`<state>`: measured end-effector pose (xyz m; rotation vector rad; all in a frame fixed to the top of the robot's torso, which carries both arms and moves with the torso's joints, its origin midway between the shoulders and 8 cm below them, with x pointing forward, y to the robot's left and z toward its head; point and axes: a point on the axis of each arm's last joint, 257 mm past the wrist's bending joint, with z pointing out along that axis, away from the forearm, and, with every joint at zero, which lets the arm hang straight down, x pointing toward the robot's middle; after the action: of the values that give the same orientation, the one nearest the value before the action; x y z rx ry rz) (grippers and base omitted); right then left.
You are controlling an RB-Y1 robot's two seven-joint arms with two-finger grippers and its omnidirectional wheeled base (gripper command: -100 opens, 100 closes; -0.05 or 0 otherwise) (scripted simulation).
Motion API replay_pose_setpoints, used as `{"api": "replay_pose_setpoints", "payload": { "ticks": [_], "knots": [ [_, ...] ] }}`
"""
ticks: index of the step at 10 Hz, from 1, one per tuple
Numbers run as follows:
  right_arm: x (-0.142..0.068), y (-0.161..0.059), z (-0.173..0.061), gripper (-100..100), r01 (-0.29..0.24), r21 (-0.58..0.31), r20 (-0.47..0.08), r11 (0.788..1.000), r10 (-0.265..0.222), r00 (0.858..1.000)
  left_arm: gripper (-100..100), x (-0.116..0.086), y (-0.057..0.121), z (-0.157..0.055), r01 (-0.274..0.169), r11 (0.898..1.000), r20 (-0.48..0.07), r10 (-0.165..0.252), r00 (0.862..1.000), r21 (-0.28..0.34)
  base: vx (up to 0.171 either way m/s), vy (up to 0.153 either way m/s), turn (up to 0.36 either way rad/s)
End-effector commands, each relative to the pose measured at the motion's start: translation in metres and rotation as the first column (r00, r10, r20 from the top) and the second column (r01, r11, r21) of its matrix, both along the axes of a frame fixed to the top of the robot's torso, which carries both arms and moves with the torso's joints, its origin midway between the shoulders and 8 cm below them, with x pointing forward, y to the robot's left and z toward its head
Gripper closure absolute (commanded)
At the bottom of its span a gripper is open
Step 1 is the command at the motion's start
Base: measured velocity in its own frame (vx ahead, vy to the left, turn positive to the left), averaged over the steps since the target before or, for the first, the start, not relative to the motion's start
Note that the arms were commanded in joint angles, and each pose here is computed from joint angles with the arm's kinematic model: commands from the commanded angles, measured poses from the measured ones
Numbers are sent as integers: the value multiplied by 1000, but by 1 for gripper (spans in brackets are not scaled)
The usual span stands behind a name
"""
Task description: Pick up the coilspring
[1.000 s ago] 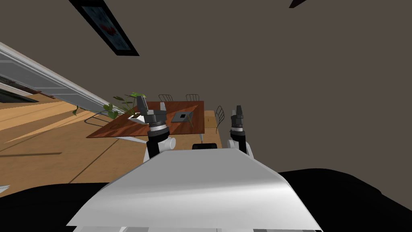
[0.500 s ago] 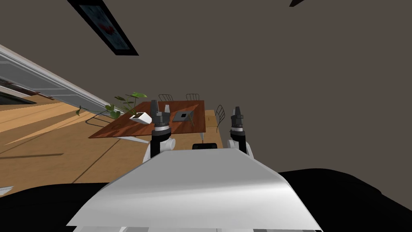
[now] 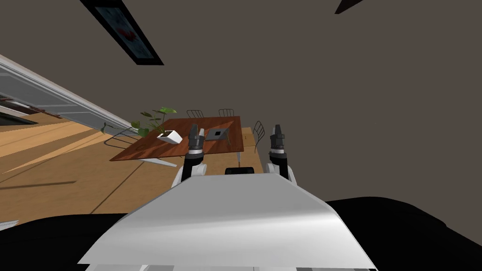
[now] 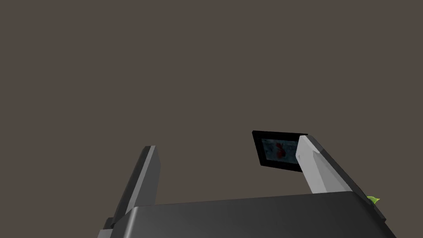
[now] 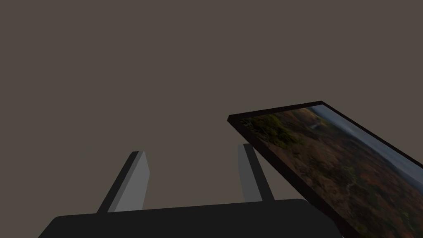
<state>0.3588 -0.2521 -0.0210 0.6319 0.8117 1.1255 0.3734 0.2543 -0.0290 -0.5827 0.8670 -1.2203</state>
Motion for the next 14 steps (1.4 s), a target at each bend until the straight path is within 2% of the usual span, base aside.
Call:
{"api": "replay_pose_setpoints", "payload": {
  "ticks": [1, 4, 5, 8, 10, 12, 13, 14],
  "knots": [
    [0, 0, 0, 0, 0, 0, 0, 1000, 0, 1000, -100, 6, -1, -19, -12, 999, -43, 14, 999, 29, -72, 164, -42],
    [0, 0, 0, 0, 0, 0, 0, 1000, 0, 1000, -100, 14, -2, -60, -32, 996, -117, 41, 992, 79, -86, 156, -48],
    [0, 0, 0, 0, 0, 0, 0, 1000, 0, 1000, -100, 15, -2, -66, -33, 996, -128, 43, 991, 79, -57, 71, -16],
    [0, 0, 0, 0, 0, 0, 0, 1000, 0, 1000, -100, 21, -3, -112, -45, 990, -208, 72, 975, 134, -46, 77, -34],
    [0, 0, 0, 0, 0, 0, 0, 1000, 0, 1000, -100, 23, -4, -127, -47, 987, -235, 82, 969, 153, -44, 78, -20],
    [0, 0, 0, 0, 0, 0, 0, 1000, 0, 1000, -100, 26, -7, -153, -46, 980, -276, 100, 956, 194, -13, 35, -14],
    [0, 0, 0, 0, 0, 0, 0, 1000, 0, 1000, -100, 26, -6, -157, -46, 980, -282, 101, 954, 195, -10, 20, -6],
    [0, 0, 0, 0, 0, 0, 0, 1000, 0, 1000, -100, 27, -7, -170, -43, 975, -304, 109, 946, 217, -2, 8, -5]
  ]
}}
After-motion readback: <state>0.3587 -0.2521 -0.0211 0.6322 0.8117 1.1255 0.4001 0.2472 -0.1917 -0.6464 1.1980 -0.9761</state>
